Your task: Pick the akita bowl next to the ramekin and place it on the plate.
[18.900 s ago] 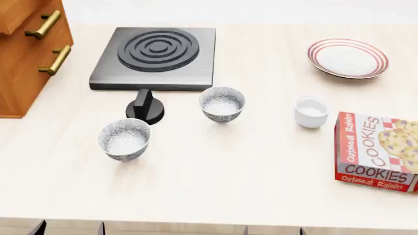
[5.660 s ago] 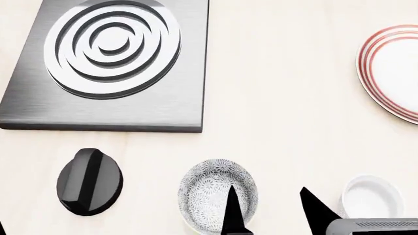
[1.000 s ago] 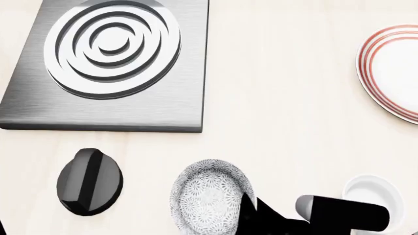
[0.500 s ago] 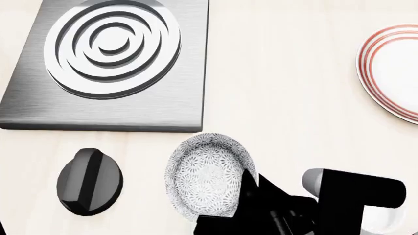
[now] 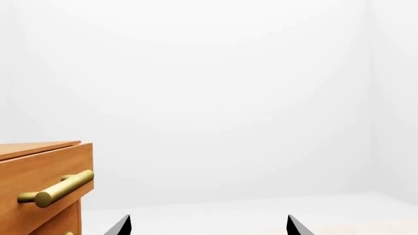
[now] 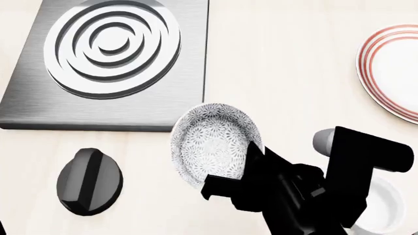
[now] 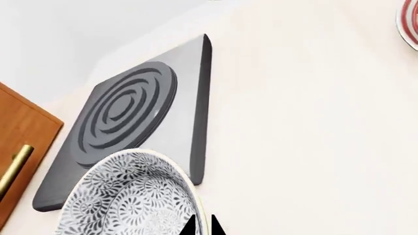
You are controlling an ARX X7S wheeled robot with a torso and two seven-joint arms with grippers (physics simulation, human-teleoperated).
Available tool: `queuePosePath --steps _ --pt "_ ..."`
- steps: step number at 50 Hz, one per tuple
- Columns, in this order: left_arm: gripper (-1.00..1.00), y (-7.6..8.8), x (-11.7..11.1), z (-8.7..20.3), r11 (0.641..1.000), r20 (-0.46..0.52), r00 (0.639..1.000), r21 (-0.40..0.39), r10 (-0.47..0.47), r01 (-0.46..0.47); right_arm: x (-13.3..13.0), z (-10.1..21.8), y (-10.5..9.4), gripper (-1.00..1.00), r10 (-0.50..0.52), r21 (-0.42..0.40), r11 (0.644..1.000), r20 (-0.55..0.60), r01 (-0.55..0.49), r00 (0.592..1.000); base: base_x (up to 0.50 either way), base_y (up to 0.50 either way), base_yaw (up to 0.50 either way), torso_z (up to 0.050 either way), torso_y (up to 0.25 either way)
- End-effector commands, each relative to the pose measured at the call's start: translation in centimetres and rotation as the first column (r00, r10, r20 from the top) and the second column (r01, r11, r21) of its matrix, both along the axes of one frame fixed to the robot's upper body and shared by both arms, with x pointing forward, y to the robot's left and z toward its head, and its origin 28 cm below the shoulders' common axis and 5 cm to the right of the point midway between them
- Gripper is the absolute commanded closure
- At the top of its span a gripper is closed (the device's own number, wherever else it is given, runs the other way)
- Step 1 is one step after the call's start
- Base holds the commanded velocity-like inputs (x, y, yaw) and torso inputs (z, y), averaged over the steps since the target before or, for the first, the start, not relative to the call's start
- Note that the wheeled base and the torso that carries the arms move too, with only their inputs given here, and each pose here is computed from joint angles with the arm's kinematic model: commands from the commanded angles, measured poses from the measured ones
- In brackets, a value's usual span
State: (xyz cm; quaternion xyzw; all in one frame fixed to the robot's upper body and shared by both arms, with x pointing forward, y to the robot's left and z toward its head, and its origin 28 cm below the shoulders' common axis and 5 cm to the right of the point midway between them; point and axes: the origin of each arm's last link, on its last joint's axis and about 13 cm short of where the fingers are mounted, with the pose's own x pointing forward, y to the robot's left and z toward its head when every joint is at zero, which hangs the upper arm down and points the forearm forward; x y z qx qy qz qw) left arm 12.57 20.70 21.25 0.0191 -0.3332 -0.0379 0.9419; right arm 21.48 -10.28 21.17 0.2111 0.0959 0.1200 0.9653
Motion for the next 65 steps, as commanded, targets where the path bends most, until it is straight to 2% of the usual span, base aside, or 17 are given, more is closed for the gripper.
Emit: queuePosePath --steps 1,29,53,65 --pt "-1.0 0.0 0.0 0.0 1.0 0.001 1.0 0.001 -0.001 0.001 1.2 1.9 -0.4 1.0 -0.01 0.048 0.999 0.021 0.009 1.0 0.0 0.0 0.0 0.0 0.0" --pt "-1.0 0.0 0.0 0.0 1.0 0.0 1.0 0.003 0.0 0.0 4.6 4.5 -1.2 1.0 -0.029 0.093 0.995 0.012 0.028 1.0 0.0 0.0 0.0 0.0 0.0" --pt "-1.0 0.0 0.1 0.2 1.0 0.005 1.0 0.004 0.0 0.0 8.8 5.5 -2.9 1.0 -0.086 0.113 0.99 -0.028 0.088 0.996 0.0 0.0 0.0 0.0 0.001" --pt "-1.0 0.0 0.1 0.2 1.0 0.003 1.0 0.001 0.002 -0.002 10.0 6.3 -3.6 1.0 -0.104 0.125 0.986 -0.024 0.106 0.994 0.0 0.0 0.0 0.0 0.0"
